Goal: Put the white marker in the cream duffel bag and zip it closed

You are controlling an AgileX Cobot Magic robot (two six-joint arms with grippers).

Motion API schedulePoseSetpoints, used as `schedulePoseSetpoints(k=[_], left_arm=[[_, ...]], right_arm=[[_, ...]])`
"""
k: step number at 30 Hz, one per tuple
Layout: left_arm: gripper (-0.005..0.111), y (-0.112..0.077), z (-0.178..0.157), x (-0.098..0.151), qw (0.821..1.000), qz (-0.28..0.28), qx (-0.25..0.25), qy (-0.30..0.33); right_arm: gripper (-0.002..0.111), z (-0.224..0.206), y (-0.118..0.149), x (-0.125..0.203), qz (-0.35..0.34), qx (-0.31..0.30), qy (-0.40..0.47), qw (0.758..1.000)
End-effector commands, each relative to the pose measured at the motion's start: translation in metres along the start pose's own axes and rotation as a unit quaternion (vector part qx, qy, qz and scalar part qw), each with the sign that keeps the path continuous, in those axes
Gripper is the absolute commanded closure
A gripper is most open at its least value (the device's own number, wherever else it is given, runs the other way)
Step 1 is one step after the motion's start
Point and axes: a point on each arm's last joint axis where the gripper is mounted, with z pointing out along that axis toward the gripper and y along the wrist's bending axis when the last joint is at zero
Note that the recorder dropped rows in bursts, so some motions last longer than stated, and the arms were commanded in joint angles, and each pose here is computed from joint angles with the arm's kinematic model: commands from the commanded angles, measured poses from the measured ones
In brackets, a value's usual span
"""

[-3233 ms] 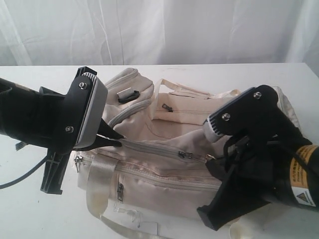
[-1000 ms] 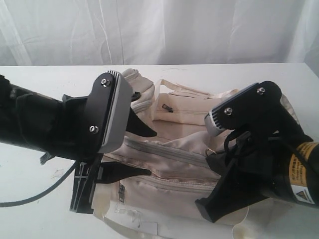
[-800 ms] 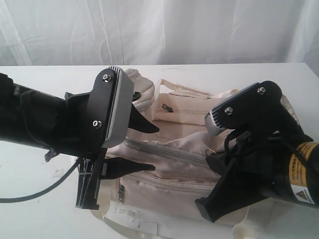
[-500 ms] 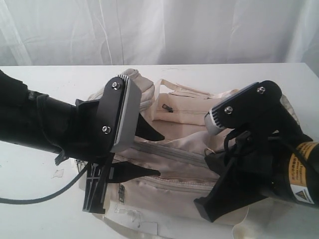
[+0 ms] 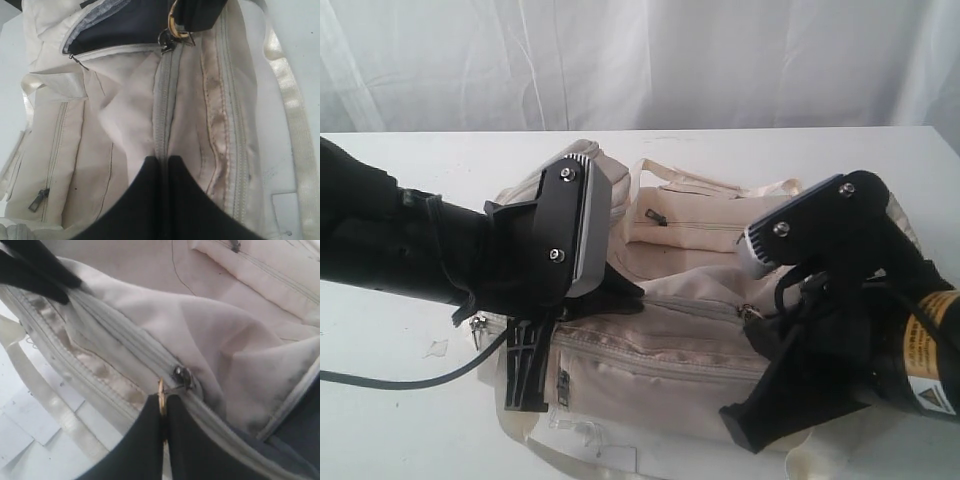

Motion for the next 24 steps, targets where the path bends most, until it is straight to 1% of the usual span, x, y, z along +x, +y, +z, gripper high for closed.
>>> schedulePoseSetpoints(k=[1,6,9,13,16,20,24], left_arm=[[0.107,0.000,0.000,-0.002,1.000,0.022,-0.002,-0.007],[0.107,0.000,0.000,-0.002,1.000,0.022,-0.002,-0.007],[0.107,0.000,0.000,-0.002,1.000,0.022,-0.002,-0.007],[0.107,0.000,0.000,-0.002,1.000,0.020,-0.002,-0.007],[0.107,0.000,0.000,-0.002,1.000,0.016,-0.002,-0.007],[0.107,0.000,0.000,-0.002,1.000,0.009,-0.002,-0.007],[0.107,0.000,0.000,-0.002,1.000,0.009,-0.002,-0.007]], right_arm=[[0.108,-0.001,-0.006,0.008,0.000,0.029,0.040,0.999],[0.108,-0.014,-0.014,0.010,-0.011,0.055,0.035,0.998],[0.108,-0.023,-0.021,0.014,-0.013,0.082,0.046,0.995],[0.108,-0.029,-0.024,0.015,-0.013,0.091,0.042,0.995],[0.108,-0.031,-0.031,0.018,-0.034,0.130,0.063,0.989],[0.108,-0.034,-0.035,0.018,-0.046,0.149,0.063,0.986],[0.108,-0.037,-0.042,0.020,-0.059,0.182,0.077,0.979]])
